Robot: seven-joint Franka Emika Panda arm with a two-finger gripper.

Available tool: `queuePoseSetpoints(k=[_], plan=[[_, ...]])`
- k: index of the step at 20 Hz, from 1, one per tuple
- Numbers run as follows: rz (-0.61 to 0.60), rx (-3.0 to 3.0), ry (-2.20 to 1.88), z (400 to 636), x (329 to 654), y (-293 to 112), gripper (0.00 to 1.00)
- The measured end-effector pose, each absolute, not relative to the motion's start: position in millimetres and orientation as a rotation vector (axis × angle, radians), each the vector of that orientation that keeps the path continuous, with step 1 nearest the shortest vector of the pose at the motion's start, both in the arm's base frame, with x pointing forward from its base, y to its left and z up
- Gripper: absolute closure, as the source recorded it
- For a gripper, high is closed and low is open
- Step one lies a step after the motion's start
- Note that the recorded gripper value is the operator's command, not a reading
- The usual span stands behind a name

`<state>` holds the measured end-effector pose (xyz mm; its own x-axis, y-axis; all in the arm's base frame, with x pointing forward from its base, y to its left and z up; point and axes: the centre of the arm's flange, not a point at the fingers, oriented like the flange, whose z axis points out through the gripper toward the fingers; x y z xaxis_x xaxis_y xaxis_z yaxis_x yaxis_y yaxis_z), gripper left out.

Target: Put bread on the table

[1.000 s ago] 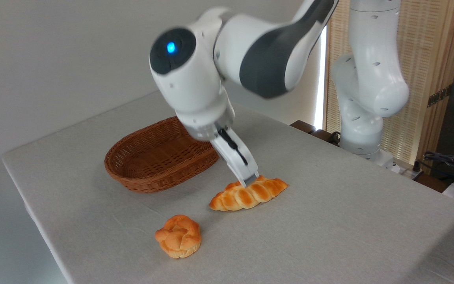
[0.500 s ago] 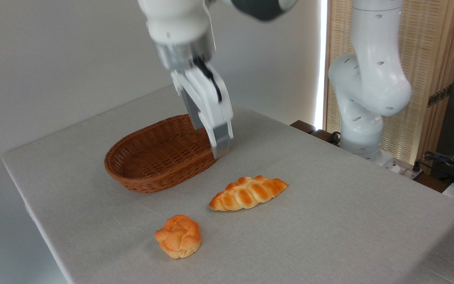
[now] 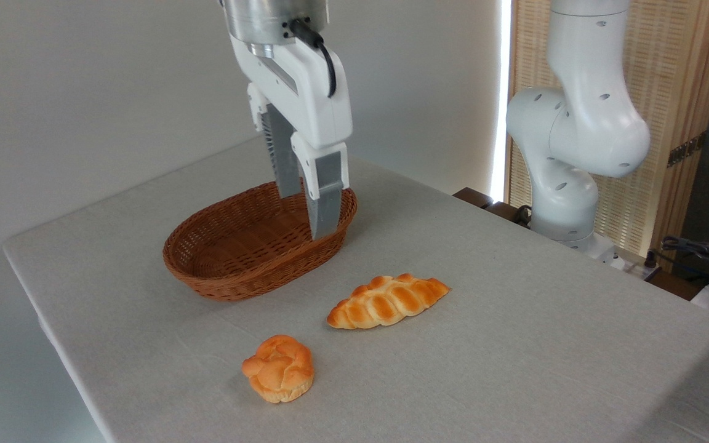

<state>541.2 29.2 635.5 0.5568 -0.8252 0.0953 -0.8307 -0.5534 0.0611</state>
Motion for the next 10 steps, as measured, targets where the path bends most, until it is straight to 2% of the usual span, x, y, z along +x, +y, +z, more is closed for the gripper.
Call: queuePoseSetpoints(k=[6,10], plan=[[0.045,2.783,-1.433,637,545,0,0.0],[0.053,2.823,-1.362,638,545,-1,0.0]])
